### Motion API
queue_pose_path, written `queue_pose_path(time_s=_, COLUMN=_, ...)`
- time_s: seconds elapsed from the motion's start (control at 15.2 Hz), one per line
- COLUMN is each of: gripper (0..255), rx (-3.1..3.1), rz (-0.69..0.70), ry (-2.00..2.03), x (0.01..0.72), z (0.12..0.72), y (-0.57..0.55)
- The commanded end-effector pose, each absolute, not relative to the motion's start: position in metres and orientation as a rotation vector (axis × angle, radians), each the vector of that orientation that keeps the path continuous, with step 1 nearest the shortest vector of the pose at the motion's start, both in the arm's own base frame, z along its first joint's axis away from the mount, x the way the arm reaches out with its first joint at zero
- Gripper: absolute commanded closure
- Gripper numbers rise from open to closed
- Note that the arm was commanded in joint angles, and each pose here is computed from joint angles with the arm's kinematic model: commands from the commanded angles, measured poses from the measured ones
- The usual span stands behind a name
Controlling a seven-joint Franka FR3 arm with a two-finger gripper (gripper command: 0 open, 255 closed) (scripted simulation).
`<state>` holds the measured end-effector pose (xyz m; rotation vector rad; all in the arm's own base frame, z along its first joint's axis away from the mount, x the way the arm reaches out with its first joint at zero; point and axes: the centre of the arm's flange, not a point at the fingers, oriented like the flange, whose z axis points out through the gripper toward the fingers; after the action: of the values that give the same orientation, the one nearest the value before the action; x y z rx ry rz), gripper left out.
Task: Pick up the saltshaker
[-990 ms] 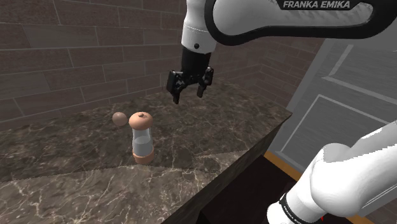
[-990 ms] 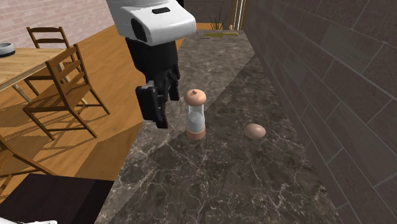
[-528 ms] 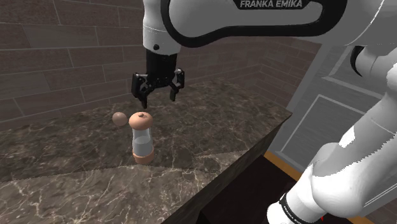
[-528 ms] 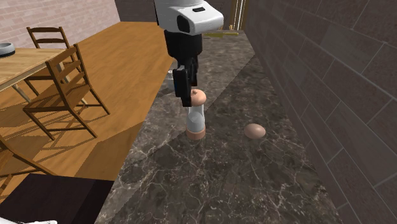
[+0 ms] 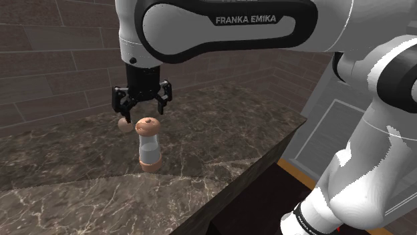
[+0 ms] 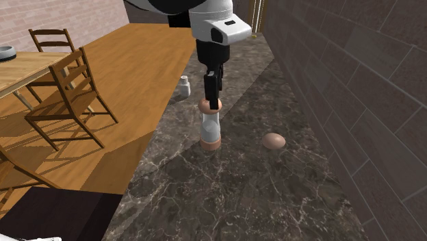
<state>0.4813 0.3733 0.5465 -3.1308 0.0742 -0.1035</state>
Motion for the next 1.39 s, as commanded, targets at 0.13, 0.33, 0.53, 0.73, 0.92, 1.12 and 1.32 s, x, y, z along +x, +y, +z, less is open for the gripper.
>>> queue_pose_path(time_s=0.13, gripper=0, rx=-3.13, rz=-0.104, ry=0.074, x=0.48, z=0.525, y=0.373)
queue_pose_path(time_s=0.33, gripper=255, rx=-3.131, rz=-0.104, ry=0.074, x=0.48, z=0.522, y=0.374)
queue_pose_path(time_s=0.53, gripper=255, rx=-3.131, rz=-0.104, ry=0.074, x=0.48, z=0.523, y=0.374)
queue_pose_path(time_s=0.73, gripper=255, rx=-3.131, rz=-0.104, ry=0.074, x=0.481, z=0.523, y=0.374)
queue_pose_path(time_s=0.92, gripper=255, rx=-3.13, rz=-0.104, ry=0.074, x=0.48, z=0.522, y=0.373)
queue_pose_path(time_s=1.12, gripper=255, rx=-3.13, rz=-0.104, ry=0.074, x=0.48, z=0.538, y=0.373)
queue_pose_path(time_s=1.32, gripper=255, rx=-3.13, rz=-0.104, ry=0.074, x=0.48, z=0.554, y=0.373)
